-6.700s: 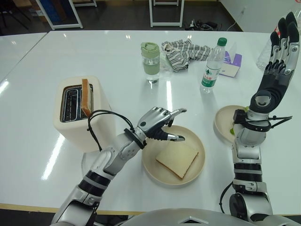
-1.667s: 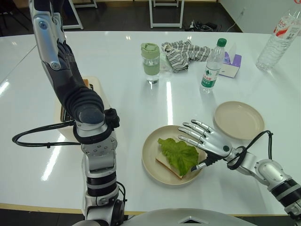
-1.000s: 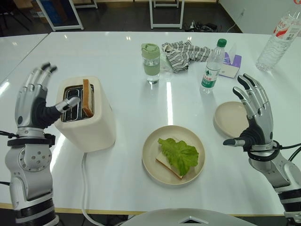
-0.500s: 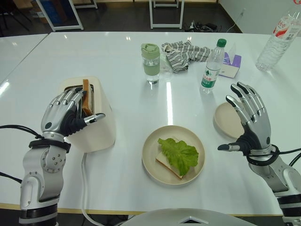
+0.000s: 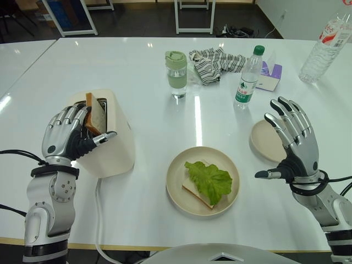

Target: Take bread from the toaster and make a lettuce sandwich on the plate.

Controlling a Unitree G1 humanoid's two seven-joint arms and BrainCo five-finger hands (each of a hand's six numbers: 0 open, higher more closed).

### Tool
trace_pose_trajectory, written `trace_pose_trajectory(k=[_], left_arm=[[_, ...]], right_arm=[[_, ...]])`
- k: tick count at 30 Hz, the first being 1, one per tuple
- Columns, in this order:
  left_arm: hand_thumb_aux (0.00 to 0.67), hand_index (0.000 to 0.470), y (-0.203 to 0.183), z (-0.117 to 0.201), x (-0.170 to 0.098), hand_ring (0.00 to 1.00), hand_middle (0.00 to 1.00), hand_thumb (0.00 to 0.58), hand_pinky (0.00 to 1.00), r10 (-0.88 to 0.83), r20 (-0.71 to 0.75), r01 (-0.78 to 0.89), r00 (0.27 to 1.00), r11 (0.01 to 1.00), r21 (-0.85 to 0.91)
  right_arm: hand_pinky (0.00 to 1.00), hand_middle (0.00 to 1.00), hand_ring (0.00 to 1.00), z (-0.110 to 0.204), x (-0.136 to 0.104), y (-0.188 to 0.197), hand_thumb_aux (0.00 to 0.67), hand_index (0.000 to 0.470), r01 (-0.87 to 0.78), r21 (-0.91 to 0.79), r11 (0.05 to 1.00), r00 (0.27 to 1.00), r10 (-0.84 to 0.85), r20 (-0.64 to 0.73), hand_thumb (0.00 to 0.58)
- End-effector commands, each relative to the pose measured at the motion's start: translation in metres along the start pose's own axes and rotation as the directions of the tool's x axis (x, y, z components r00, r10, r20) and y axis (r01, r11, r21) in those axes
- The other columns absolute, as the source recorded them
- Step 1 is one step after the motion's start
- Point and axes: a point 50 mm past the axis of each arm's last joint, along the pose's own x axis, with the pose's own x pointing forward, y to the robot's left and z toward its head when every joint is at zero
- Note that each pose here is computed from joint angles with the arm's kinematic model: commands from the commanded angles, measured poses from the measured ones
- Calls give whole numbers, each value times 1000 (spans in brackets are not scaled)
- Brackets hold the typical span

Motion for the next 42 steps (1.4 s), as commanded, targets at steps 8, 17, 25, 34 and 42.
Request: trace_pose_trajectory(k=[8,17,25,34,42], left_arm=[[0,0,13,0,-2,0,0,0,0,56,14,-57,998,993,101],[0,0,7,1,5,0,0,0,0,14,32,-19,999,988,156],[0,0,-1,6,10,0,0,0,0,-25,49,18,998,990,139],[0,0,-11,9,14,0,0,0,0,-67,53,60,996,991,121],[670,470,-21,5,17,0,0,580,0,-119,24,117,993,989,92]], right_arm=[[0,0,0,2,0,1,0,0,-15,-19,1000,1000,15,-1,0],[0,0,0,4,-1,1,0,0,-15,-40,999,1000,15,-10,0],[0,0,0,7,-3,3,0,0,-19,-48,999,1000,18,-21,0],[0,0,0,7,-4,2,0,0,-22,-50,998,999,21,-25,0],[0,0,0,7,-6,3,0,0,-31,-47,998,999,30,-27,0]])
